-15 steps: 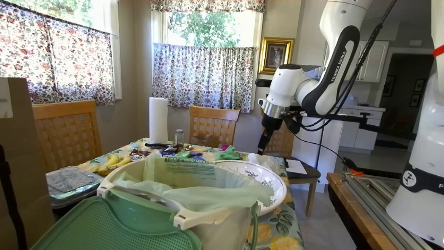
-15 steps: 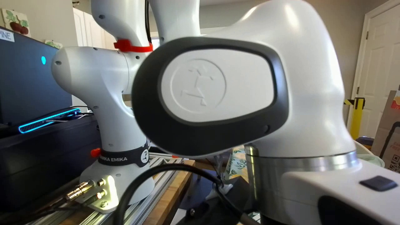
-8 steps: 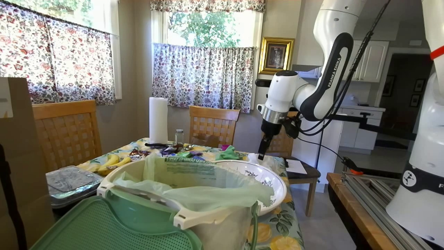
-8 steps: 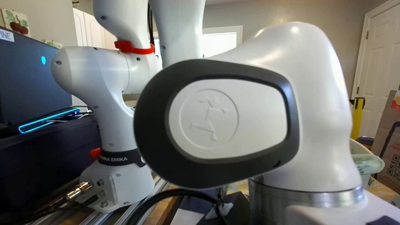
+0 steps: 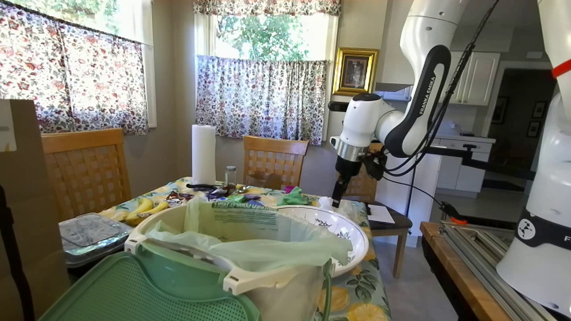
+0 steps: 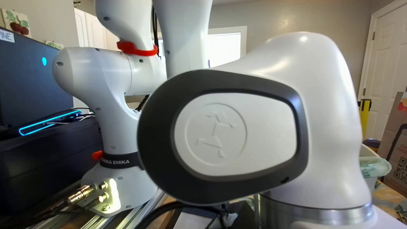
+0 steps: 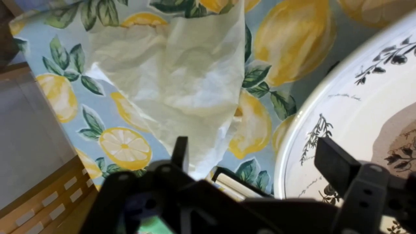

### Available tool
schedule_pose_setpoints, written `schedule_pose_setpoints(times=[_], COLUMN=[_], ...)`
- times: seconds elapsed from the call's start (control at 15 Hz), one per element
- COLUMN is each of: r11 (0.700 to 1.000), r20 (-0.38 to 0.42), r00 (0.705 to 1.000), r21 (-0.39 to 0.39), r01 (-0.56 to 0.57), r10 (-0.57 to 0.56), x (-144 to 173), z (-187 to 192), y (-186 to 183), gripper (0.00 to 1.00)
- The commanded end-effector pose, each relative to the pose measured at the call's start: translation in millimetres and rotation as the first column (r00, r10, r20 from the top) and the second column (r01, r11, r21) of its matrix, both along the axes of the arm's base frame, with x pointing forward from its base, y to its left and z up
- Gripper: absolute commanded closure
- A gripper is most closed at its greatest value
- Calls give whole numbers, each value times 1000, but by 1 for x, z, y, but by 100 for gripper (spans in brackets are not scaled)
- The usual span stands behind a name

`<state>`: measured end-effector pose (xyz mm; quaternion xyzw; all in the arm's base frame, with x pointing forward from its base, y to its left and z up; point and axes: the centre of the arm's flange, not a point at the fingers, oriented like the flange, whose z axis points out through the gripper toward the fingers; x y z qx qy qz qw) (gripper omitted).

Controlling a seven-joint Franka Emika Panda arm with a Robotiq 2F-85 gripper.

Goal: Use the white napkin to wipe the white bowl then throw it in the bin.

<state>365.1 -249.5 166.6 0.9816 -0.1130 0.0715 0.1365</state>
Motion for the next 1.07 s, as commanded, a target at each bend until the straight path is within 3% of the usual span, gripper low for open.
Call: schedule_pose_setpoints(times=[0.0,1.0], r11=[998,960], r20=[21,102], r00=[998,962], r21=[-22,-90], r01=[54,264], r10=[-53,-255], x=[2,12], z=[-3,-25], y=[-5,-25], gripper=[0,0])
